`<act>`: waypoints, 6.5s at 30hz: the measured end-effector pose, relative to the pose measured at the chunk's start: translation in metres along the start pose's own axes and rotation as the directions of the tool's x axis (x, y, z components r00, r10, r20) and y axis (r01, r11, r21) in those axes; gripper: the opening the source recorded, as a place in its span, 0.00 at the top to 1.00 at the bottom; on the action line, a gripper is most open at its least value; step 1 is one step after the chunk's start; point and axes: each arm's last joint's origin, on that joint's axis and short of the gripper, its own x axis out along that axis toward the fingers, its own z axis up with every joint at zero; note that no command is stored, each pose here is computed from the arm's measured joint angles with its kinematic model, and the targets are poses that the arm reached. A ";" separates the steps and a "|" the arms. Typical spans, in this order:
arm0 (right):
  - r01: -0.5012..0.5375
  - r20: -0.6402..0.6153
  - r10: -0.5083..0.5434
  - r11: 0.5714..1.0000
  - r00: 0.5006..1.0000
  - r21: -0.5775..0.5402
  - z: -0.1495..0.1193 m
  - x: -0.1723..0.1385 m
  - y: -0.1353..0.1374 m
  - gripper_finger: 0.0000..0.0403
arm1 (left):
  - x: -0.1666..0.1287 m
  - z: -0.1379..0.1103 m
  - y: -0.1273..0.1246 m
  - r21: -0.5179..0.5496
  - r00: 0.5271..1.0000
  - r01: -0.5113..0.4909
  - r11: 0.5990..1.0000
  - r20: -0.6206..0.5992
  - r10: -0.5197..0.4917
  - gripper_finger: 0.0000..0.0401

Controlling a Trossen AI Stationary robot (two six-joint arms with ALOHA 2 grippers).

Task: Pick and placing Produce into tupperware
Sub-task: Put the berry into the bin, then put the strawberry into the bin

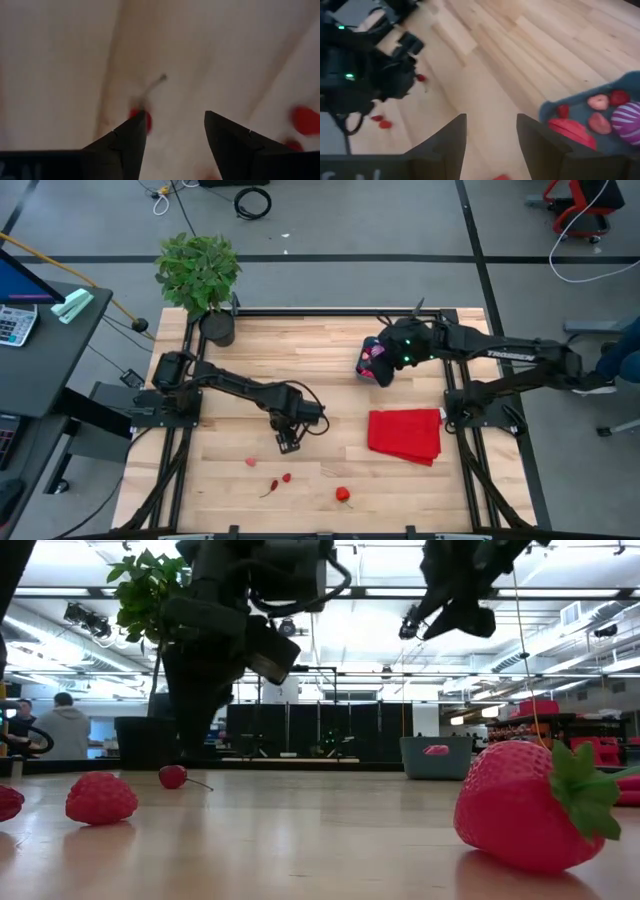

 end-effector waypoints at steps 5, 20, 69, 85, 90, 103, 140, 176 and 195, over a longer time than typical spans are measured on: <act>-0.041 0.002 0.041 0.999 0.999 -0.036 -0.006 -0.007 0.011 0.55 | 0.002 -0.004 0.002 0.011 0.989 -0.149 0.989 0.012 0.149 0.40; -0.050 -0.031 0.048 0.997 0.998 -0.063 -0.012 -0.002 0.017 0.55 | 0.012 -0.004 0.004 0.009 0.983 -0.177 0.984 -0.039 0.177 0.33; 0.024 -0.358 0.071 0.967 0.931 0.254 -0.125 -0.029 0.094 0.55 | -0.135 0.163 0.127 0.016 0.673 0.207 0.978 0.724 -0.154 0.90; 0.032 -0.282 0.038 0.971 0.959 0.237 -0.129 -0.032 0.096 0.55 | -0.044 0.215 0.116 0.152 0.732 0.037 0.988 0.668 -0.130 0.68; 0.027 -0.282 0.038 0.974 0.959 0.223 -0.129 -0.032 0.096 0.55 | -0.046 0.216 0.131 0.093 0.729 0.007 0.996 0.681 -0.069 0.49; 0.049 -0.163 -0.018 0.981 0.986 0.187 -0.126 -0.031 0.095 0.55 | -0.051 0.201 0.136 -0.117 0.810 0.253 0.960 0.569 -0.144 0.47; -0.134 -0.158 0.139 0.990 0.978 0.045 -0.125 -0.015 0.117 0.53 | -0.107 -0.086 0.001 -0.329 0.979 -0.040 0.943 -0.200 -0.028 0.72; -0.109 -0.590 0.412 0.871 0.695 0.480 -0.201 0.146 0.161 0.47 | -0.067 -0.127 0.029 -0.344 0.995 0.024 0.939 -0.080 -0.055 0.72; -0.049 -0.620 0.387 0.871 0.682 0.489 -0.214 0.167 0.154 0.47 | -0.067 -0.127 0.029 -0.275 0.995 0.028 0.961 -0.080 -0.052 0.72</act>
